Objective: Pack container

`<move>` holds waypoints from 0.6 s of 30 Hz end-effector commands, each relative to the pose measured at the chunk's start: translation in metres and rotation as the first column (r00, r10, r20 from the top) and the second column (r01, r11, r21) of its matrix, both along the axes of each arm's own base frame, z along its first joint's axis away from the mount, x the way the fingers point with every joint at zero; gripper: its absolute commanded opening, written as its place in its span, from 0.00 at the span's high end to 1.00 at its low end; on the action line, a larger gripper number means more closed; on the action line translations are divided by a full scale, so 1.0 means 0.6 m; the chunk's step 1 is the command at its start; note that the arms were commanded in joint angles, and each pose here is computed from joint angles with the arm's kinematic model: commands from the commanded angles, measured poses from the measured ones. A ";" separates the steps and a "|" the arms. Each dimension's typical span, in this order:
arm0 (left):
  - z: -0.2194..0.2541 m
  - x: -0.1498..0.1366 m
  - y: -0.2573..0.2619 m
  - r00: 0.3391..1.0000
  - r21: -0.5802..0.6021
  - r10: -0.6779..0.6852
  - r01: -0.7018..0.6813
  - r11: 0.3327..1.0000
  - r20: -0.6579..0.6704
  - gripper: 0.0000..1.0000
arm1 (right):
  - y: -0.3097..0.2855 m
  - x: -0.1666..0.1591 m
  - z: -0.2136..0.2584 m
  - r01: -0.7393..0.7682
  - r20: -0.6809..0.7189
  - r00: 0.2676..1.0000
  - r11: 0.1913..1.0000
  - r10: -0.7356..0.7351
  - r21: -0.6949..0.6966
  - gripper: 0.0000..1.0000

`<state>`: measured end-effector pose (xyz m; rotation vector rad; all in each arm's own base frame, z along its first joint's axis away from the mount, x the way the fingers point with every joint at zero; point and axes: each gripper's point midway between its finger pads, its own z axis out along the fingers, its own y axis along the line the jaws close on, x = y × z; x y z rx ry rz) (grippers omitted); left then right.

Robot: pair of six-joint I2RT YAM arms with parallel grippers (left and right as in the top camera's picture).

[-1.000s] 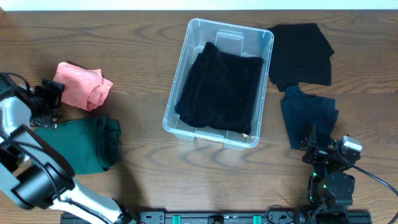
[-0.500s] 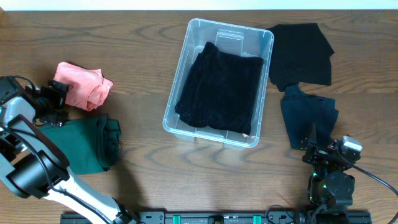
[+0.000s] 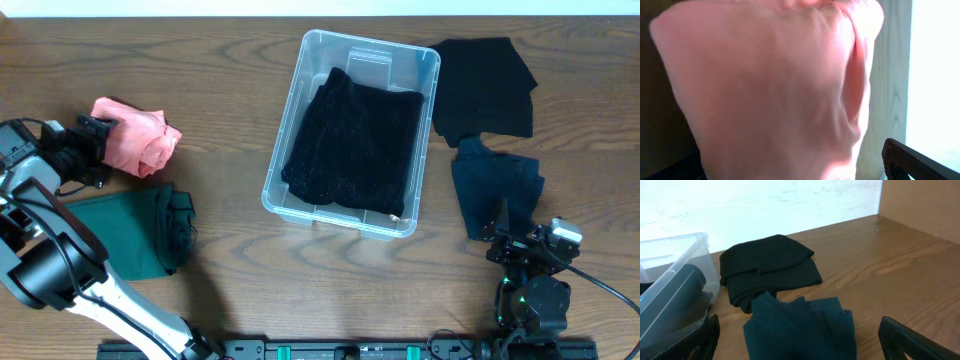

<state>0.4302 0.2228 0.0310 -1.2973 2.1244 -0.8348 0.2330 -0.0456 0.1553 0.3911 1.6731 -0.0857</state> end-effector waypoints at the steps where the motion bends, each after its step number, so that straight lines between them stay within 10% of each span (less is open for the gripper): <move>1: -0.033 -0.002 -0.011 1.000 -0.049 -0.010 0.009 0.999 -0.016 0.01 | -0.002 0.000 -0.002 0.006 0.002 1.000 1.000 -0.006 0.010 0.01; 18: -0.034 0.015 -0.045 0.988 -0.147 -0.104 0.120 0.982 0.112 0.01 | -0.002 0.000 -0.002 0.006 0.002 1.000 1.000 -0.006 0.010 0.01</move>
